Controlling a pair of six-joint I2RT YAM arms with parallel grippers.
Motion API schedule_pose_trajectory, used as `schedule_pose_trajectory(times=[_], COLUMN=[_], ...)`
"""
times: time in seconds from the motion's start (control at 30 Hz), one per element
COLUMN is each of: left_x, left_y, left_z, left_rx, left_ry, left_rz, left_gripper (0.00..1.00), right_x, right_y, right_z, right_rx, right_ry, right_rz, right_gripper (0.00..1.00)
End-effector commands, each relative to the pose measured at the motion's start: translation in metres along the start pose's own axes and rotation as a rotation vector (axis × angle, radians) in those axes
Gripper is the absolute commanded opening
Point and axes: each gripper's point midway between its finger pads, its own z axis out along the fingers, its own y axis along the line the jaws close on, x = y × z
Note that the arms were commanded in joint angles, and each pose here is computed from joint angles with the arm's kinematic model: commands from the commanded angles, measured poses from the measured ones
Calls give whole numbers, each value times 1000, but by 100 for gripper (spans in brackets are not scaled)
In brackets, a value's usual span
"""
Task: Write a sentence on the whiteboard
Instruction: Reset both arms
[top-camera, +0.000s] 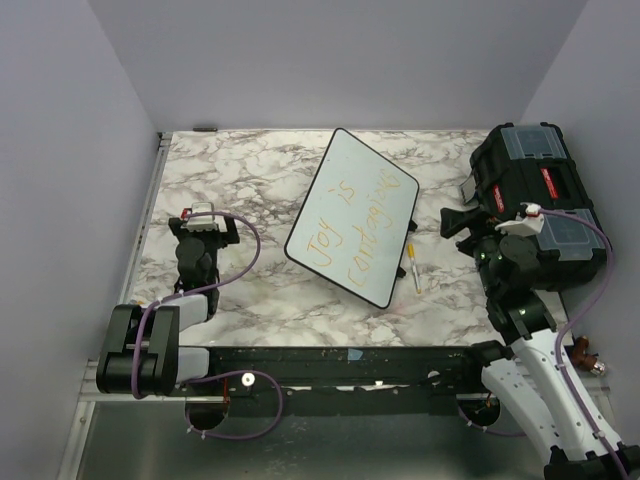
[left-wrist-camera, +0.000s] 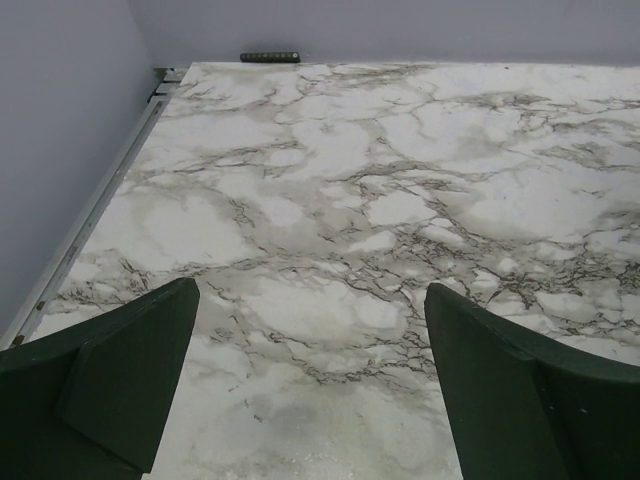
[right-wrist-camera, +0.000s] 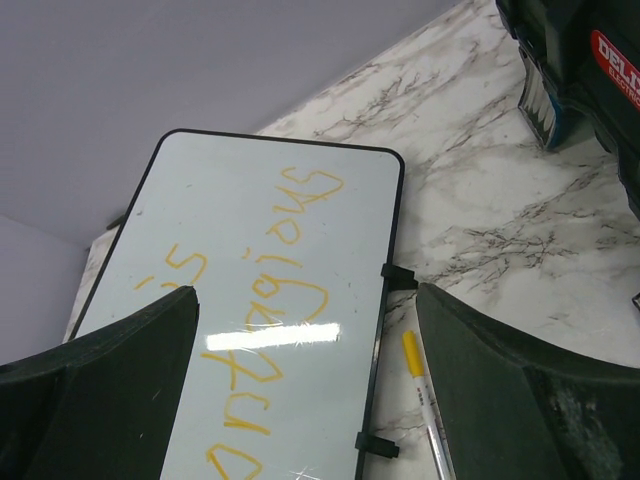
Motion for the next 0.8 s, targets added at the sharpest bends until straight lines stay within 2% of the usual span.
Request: schedule_pose_trajectory(times=[0.0,0.47,0.77], left_x=[-15,-14,-15], left_y=[-7,-7,-7], left_z=[1,1,1], left_rx=[35,38,37], left_ry=[-63,-62,-62], left_rz=[4,6,6], left_gripper=[99,98,98], right_x=[-11,-23,-32], right_y=[15,41,40], right_z=[-4,-6,-12], right_rx=[-58,-171,-110], right_ry=[-13,-24,7], right_rz=[15,15,42], right_gripper=[92,96,100])
